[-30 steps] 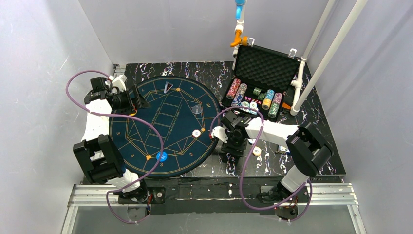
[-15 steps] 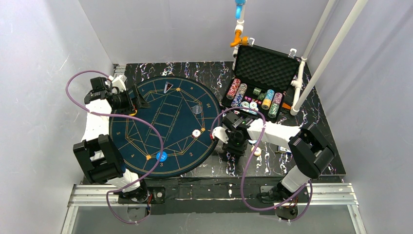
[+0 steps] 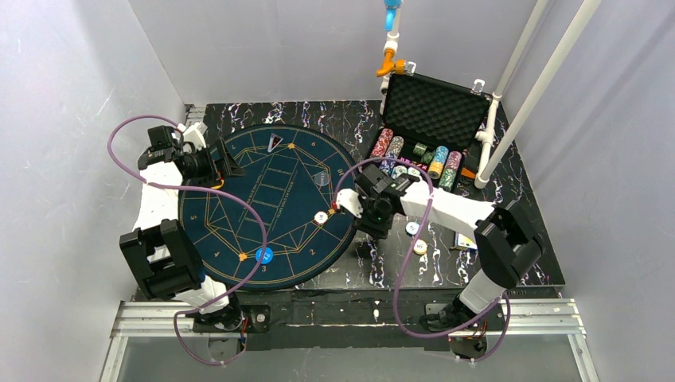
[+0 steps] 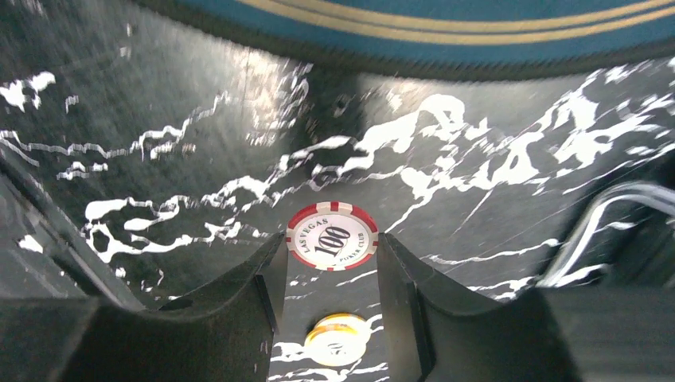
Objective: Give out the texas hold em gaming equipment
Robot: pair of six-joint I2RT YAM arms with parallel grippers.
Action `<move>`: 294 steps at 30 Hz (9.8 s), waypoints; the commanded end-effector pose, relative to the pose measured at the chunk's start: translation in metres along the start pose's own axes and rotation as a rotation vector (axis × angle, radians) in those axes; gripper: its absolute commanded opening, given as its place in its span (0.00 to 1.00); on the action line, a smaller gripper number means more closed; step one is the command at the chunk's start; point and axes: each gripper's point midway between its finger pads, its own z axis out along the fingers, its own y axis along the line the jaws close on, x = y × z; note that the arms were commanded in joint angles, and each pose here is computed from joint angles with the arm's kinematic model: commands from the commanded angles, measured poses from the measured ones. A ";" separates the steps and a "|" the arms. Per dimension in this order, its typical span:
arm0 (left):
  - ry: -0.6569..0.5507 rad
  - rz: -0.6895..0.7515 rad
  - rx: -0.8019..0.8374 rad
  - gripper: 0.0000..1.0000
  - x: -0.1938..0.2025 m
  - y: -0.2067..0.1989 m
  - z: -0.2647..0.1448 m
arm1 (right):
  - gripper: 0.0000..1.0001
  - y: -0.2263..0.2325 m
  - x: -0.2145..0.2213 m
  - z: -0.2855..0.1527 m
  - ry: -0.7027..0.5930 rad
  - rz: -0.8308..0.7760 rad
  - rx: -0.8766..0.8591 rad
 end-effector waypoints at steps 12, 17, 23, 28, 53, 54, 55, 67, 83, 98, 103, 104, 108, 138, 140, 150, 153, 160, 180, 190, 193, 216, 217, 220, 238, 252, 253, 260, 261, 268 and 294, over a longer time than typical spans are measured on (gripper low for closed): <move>0.018 -0.017 0.034 0.98 0.001 -0.003 0.002 | 0.37 -0.120 -0.128 0.003 -0.194 0.031 0.111; 0.015 -0.016 0.048 0.98 -0.002 -0.005 0.003 | 0.37 -0.157 -0.143 0.016 -0.219 0.050 0.136; 0.019 -0.020 0.052 0.98 0.000 -0.006 0.003 | 0.37 -0.186 -0.158 0.026 -0.244 0.050 0.175; 0.022 -0.017 0.048 0.98 0.001 -0.004 0.003 | 0.37 -0.203 -0.173 0.032 -0.270 0.043 0.205; -0.124 0.150 0.176 0.98 -0.007 -0.040 -0.018 | 0.87 -0.238 -0.203 0.021 -0.357 0.046 0.284; -0.134 0.174 0.189 0.98 -0.008 -0.044 -0.021 | 0.91 -0.236 -0.206 0.011 -0.373 0.047 0.280; -0.144 0.221 0.209 0.98 -0.008 -0.049 -0.025 | 0.94 -0.233 -0.210 0.000 -0.391 0.049 0.278; 0.065 0.533 0.099 0.98 0.012 -0.065 -0.036 | 0.98 -0.152 -0.127 -0.084 -0.383 0.143 0.172; 0.418 0.993 0.032 0.78 0.100 -0.137 0.112 | 0.98 -0.099 0.043 -0.054 -0.315 0.479 0.079; 0.526 1.166 -0.033 0.69 0.149 -0.149 0.157 | 0.98 -0.113 0.054 -0.061 -0.369 0.500 0.151; 0.546 1.160 -0.037 0.70 0.155 -0.146 0.164 | 0.98 -0.114 0.054 -0.061 -0.369 0.500 0.152; 0.550 1.163 -0.035 0.70 0.156 -0.146 0.165 | 0.98 -0.114 0.054 -0.061 -0.368 0.501 0.152; 0.573 1.170 -0.026 0.66 0.165 -0.145 0.167 | 0.98 -0.115 0.055 -0.059 -0.364 0.502 0.150; 0.610 1.151 0.016 0.41 0.176 -0.147 0.153 | 0.98 -0.119 0.058 -0.057 -0.351 0.503 0.166; 0.598 1.150 0.025 0.41 0.174 -0.151 0.147 | 0.98 -0.119 0.058 -0.056 -0.349 0.504 0.162; 0.576 1.125 0.059 0.45 0.166 -0.160 0.123 | 0.98 -0.118 0.057 -0.057 -0.352 0.502 0.157; 0.590 1.123 0.052 0.55 0.167 -0.155 0.124 | 0.98 -0.118 0.057 -0.057 -0.352 0.502 0.157; 0.594 1.093 0.049 0.62 0.167 -0.149 0.130 | 0.98 -0.118 0.057 -0.057 -0.351 0.502 0.158; 0.614 1.217 -0.062 0.66 0.186 -0.125 0.171 | 0.98 -0.118 0.058 -0.055 -0.346 0.503 0.151; 0.607 1.240 0.013 0.79 0.199 -0.148 0.158 | 0.98 -0.119 0.058 -0.054 -0.344 0.504 0.151; 0.570 1.253 0.011 0.80 0.190 -0.153 0.152 | 0.98 -0.119 0.058 -0.054 -0.343 0.505 0.151; 0.613 1.246 -0.006 0.62 0.202 -0.139 0.156 | 0.98 -0.118 0.057 -0.055 -0.347 0.502 0.150; 0.614 1.246 -0.006 0.62 0.202 -0.139 0.157 | 0.98 -0.118 0.057 -0.055 -0.347 0.502 0.148; 0.628 1.249 -0.018 0.62 0.205 -0.134 0.162 | 0.98 -0.118 0.057 -0.055 -0.348 0.501 0.149; 0.626 1.271 -0.023 0.45 0.211 -0.136 0.159 | 0.98 -0.120 0.058 -0.057 -0.347 0.499 0.163; 0.742 1.252 0.134 0.41 0.250 -0.094 0.024 | 0.98 -0.119 0.058 -0.055 -0.343 0.500 0.156; 0.763 1.246 0.135 0.41 0.255 -0.086 0.017 | 0.98 -0.119 0.058 -0.056 -0.345 0.499 0.155; 0.817 1.227 0.105 0.40 0.266 -0.052 0.001 | 0.98 -0.118 0.058 -0.054 -0.343 0.500 0.151; 0.814 1.229 0.101 0.40 0.266 -0.051 0.001 | 0.98 -0.118 0.058 -0.055 -0.343 0.500 0.151; 0.791 1.222 0.098 0.40 0.265 -0.053 0.013 | 0.98 -0.118 0.059 -0.053 -0.338 0.503 0.148; 0.794 1.237 0.117 0.79 0.264 -0.061 0.023 | 0.98 -0.119 0.060 -0.052 -0.331 0.505 0.150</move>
